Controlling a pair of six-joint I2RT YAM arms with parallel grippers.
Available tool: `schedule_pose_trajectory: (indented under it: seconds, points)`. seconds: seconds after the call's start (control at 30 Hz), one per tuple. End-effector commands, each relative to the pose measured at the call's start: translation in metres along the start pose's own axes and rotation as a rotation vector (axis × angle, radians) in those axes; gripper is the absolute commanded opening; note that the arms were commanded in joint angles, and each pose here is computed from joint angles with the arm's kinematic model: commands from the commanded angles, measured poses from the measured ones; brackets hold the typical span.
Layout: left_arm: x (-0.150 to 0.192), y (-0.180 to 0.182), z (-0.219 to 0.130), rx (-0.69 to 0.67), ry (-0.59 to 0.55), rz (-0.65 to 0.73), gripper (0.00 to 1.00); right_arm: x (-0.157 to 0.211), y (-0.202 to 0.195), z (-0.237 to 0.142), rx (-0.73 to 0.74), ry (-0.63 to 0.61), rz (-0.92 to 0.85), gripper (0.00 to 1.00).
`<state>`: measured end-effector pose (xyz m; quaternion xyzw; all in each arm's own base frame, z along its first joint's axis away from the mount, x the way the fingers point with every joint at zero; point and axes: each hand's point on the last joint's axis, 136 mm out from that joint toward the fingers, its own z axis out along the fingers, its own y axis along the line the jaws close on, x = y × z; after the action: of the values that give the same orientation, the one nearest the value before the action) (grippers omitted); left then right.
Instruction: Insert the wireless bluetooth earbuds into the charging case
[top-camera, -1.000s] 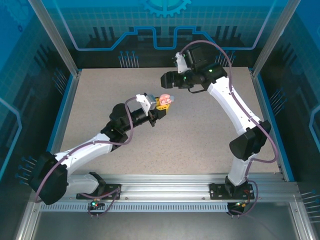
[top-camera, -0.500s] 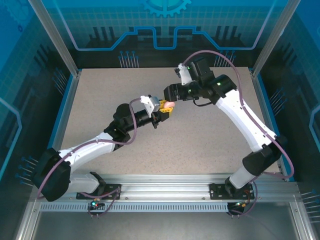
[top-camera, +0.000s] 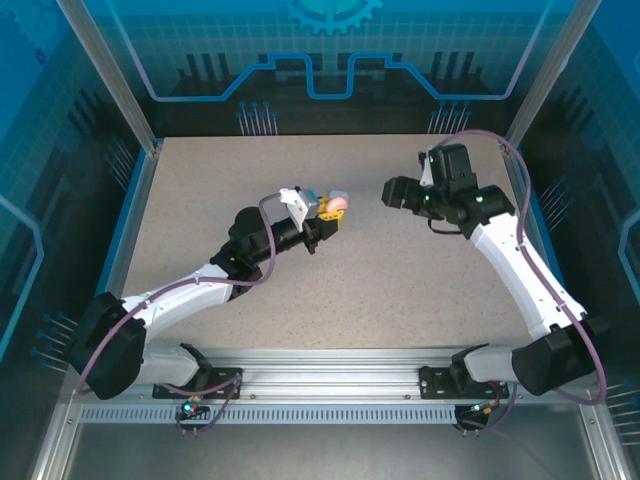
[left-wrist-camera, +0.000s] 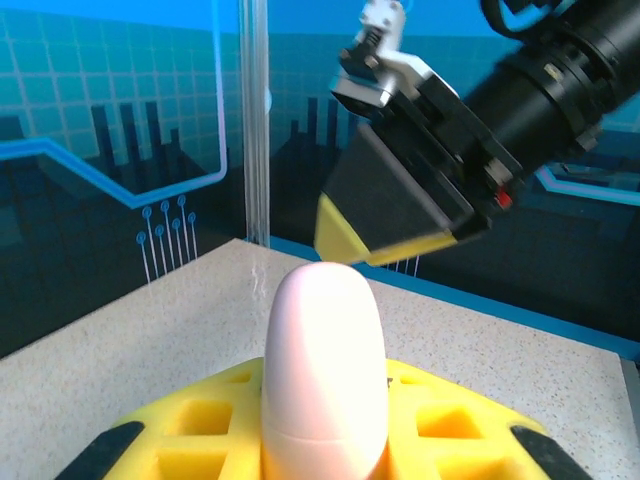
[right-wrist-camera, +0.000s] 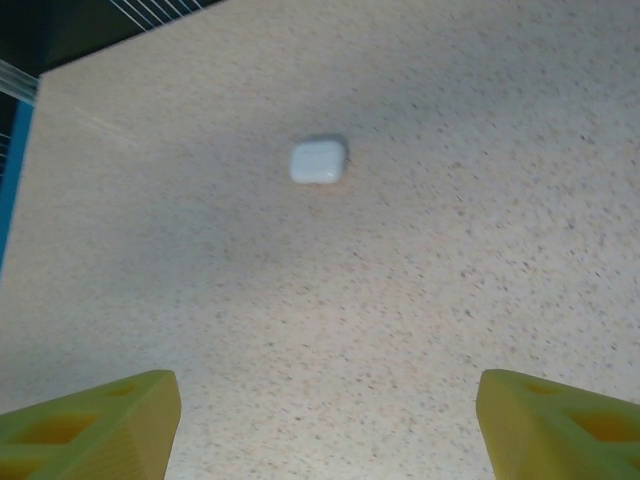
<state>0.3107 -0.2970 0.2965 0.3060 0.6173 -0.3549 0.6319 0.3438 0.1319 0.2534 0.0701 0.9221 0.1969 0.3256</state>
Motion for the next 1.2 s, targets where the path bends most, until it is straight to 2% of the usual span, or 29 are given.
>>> schedule_pose_trajectory:
  seconds: [0.0,0.17,0.37,0.57,0.93,1.17]
  points:
    - [0.028,0.013,-0.001,-0.063,0.045,-0.087,0.0,0.013,-0.022,0.015,0.042,-0.031,0.026,0.79]
    - [0.068,0.023,-0.003,-0.12,0.125,-0.191,0.0,0.056,-0.051,0.039,0.093,0.031,0.042,0.79]
    - [0.111,0.034,-0.003,-0.193,0.221,-0.301,0.0,0.083,-0.065,0.051,0.103,0.077,0.052,0.79]
    - [0.15,0.044,0.006,-0.252,0.352,-0.405,0.0,0.089,-0.07,0.051,0.11,0.084,0.037,0.8]
    - [0.204,0.057,0.042,-0.301,0.507,-0.604,0.0,0.084,-0.07,0.051,0.096,0.075,0.044,0.8]
    - [0.238,0.073,0.052,-0.397,0.636,-0.728,0.0,0.081,-0.071,0.05,0.097,0.074,0.052,0.8]
